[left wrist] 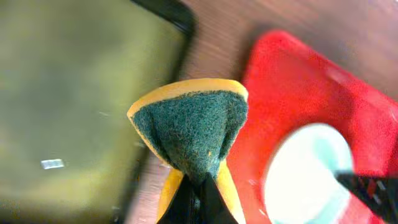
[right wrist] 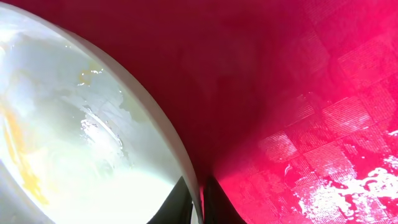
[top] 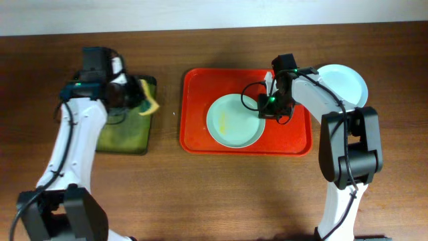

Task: Clean dirty plates on tray and stack at the side
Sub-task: 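Scrub the light green plate with the sponge in the left gripper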

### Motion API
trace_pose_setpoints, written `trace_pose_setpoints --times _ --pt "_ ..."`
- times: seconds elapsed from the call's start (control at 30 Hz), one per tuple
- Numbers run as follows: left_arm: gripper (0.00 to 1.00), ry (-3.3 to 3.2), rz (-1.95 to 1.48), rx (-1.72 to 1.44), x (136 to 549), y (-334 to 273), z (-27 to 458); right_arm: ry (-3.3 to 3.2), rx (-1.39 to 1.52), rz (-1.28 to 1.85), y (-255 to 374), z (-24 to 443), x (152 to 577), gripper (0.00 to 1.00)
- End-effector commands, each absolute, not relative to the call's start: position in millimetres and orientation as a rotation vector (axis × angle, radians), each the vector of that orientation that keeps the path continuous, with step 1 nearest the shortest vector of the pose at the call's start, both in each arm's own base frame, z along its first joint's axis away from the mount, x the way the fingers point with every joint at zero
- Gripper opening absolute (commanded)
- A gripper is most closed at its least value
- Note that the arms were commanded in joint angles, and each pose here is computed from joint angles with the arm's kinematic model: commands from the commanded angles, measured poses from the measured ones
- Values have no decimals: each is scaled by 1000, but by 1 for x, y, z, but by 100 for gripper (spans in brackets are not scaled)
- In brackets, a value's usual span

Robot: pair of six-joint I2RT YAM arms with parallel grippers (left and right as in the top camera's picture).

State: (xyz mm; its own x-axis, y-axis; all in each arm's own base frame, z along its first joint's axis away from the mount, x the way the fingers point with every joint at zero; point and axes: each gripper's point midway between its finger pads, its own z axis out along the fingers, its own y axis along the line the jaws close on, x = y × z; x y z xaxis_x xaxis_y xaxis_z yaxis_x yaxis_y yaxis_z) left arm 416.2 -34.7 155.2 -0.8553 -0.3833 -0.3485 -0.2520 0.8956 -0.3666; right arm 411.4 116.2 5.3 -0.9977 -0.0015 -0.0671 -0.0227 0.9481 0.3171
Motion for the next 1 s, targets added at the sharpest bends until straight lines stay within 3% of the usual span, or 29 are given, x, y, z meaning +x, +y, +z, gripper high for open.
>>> trace_pose_setpoints --times 0.0,0.13,0.37,0.5,0.6,0.67,0.8,0.9,0.97 --pt "0 2666 -566 -272 408 -112 151 3061 -9 492 121 -3 404 9" --pt "0 2629 -540 -207 410 -181 145 3057 -26 490 133 -3 403 5" --pt "0 2724 -507 -89 403 -255 64 3049 -34 492 137 -3 405 5" --pt "0 2762 -318 -115 407 -241 21 3049 -34 492 137 -3 405 5" --pt "0 2689 -85 -52 421 -213 27 3050 -35 491 137 -3 404 5" --pt "0 2610 66 -82 426 -189 56 3057 -34 491 136 -3 403 5" --pt "0 2538 -251 -64 422 -226 113 3056 -34 491 136 -3 403 6" --pt "0 2668 -422 -81 405 -255 80 3056 -33 491 136 -3 403 6" --pt "0 2743 -360 -47 395 -262 43 3056 -34 491 136 -3 403 6"
